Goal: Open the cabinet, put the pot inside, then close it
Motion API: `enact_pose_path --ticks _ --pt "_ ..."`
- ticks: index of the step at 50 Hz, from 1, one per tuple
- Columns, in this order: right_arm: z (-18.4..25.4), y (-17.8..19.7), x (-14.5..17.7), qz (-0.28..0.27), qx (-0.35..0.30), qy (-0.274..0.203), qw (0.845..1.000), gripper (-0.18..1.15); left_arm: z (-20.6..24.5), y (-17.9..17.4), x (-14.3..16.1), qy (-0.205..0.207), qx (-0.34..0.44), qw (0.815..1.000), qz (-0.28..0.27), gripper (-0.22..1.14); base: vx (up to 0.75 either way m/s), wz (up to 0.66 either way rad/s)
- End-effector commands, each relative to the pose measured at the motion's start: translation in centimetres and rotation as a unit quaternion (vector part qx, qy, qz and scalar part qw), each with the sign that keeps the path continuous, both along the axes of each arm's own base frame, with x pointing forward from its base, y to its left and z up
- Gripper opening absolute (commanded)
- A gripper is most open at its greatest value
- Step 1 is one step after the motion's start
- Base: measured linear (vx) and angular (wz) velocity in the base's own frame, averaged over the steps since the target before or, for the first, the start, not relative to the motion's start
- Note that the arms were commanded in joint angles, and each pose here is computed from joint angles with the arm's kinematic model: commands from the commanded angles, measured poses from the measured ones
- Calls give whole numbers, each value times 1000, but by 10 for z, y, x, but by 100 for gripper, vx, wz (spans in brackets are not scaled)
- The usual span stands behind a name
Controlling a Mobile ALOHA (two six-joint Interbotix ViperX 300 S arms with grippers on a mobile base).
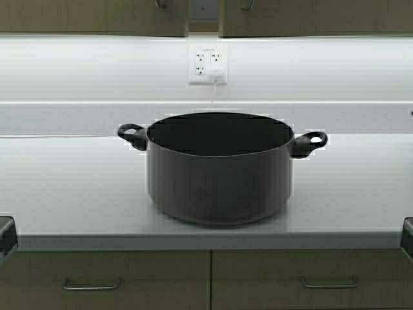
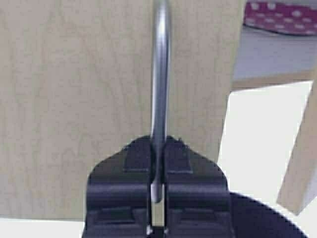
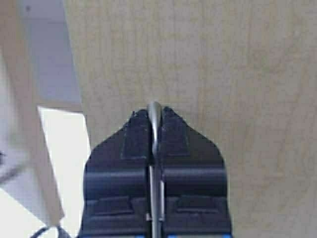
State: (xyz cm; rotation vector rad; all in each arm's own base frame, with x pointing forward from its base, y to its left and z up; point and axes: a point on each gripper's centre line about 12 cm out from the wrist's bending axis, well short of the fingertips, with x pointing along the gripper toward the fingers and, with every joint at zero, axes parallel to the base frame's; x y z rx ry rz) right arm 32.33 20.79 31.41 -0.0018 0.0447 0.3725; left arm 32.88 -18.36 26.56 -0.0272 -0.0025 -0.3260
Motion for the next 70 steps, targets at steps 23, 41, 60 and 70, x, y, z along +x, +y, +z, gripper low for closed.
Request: enact_pose_path --ticks 23,41,60,70 --pt "-4 -93 -9 -38 -50 59 996 6 22 78 1 17 25 998 62 3 -16 5" --pt "-14 -113 -6 -54 -57 88 993 9 23 92 -16 27 27 997 67 4 -11 4" --pt "-14 -109 -47 19 -57 168 984 104 22 97 -48 76 51 995 32 107 -4 -8" --pt "3 -111 -85 65 -56 196 977 81 17 97 -73 118 71 990 1 74 -1 1"
